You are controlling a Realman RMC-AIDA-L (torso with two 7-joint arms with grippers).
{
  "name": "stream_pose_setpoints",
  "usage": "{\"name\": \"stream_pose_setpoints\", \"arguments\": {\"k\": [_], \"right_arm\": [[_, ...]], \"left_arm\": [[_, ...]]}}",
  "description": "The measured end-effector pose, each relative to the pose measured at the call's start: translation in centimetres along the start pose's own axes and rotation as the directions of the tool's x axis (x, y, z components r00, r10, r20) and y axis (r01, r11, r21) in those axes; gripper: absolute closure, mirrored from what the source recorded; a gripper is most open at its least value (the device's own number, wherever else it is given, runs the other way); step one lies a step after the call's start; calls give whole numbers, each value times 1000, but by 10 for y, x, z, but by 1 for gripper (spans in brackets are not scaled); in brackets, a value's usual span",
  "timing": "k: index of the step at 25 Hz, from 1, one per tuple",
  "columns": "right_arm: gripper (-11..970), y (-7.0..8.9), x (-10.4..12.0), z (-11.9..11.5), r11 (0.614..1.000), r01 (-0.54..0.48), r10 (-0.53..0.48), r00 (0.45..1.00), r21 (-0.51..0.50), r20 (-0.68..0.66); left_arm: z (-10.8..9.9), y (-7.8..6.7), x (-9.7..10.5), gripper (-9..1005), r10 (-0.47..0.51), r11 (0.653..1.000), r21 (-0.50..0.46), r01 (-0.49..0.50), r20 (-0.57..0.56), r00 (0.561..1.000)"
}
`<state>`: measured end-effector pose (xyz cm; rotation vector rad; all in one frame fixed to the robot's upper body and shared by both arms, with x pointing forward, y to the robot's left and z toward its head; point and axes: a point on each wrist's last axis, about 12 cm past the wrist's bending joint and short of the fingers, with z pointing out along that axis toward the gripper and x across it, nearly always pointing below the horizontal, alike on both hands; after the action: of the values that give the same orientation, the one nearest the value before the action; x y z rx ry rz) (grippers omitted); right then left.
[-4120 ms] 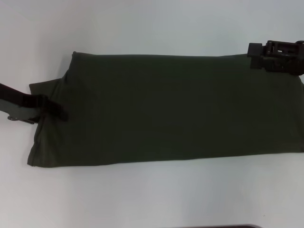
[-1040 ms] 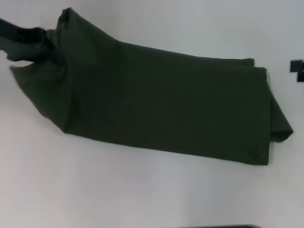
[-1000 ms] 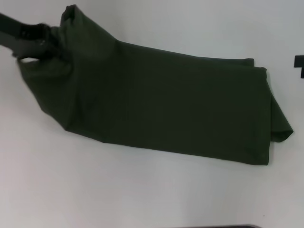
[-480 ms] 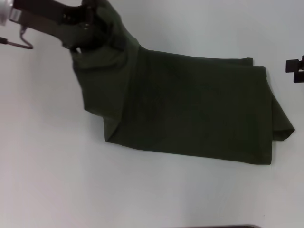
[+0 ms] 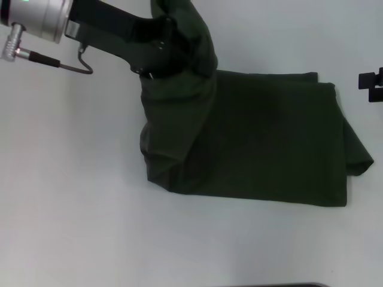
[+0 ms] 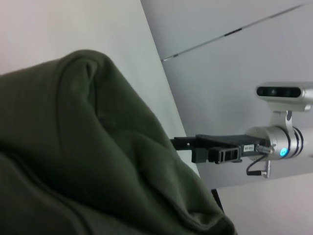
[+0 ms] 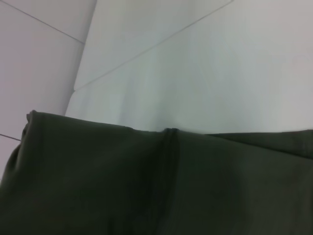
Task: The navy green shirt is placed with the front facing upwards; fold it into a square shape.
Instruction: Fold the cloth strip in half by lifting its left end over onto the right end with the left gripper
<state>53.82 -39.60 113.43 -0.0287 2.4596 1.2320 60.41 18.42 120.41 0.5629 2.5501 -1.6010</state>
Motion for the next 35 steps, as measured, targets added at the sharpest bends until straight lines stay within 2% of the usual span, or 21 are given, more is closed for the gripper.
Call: {"name": "stream_pose_setpoints", "arguments": {"k": [3,8,13,17,21,28,35], "right_arm": [[109,1,-1,1,1000,-4,4,1000,-4,-4],[108,6,7,20,999,-25,21,998,-48,-64],[108,23,16,62,984,-22,-1,992,-175,-130],[109,41,22,103,962,6,-45,990,-273,-135],[108,55,27,140,947,-9,-33,991,-322,-127],[134,64,37,181,946,-88,43,988,-311,-149],[165,62,44,194,953,-118,71,982,-280,-174]], "left_arm": [[0,0,0,940,1,1000,-2,-1,0,1000],[-22,5,-2,939,-4,999,-40,5,39,999],[-45,12,-1,940,-14,996,-83,20,77,997],[-68,23,6,940,-28,989,-142,43,109,994],[-82,33,15,940,-38,985,-163,61,144,989],[-101,37,19,940,-15,983,-179,49,185,983],[-102,33,15,940,8,983,-182,26,185,983]]}}
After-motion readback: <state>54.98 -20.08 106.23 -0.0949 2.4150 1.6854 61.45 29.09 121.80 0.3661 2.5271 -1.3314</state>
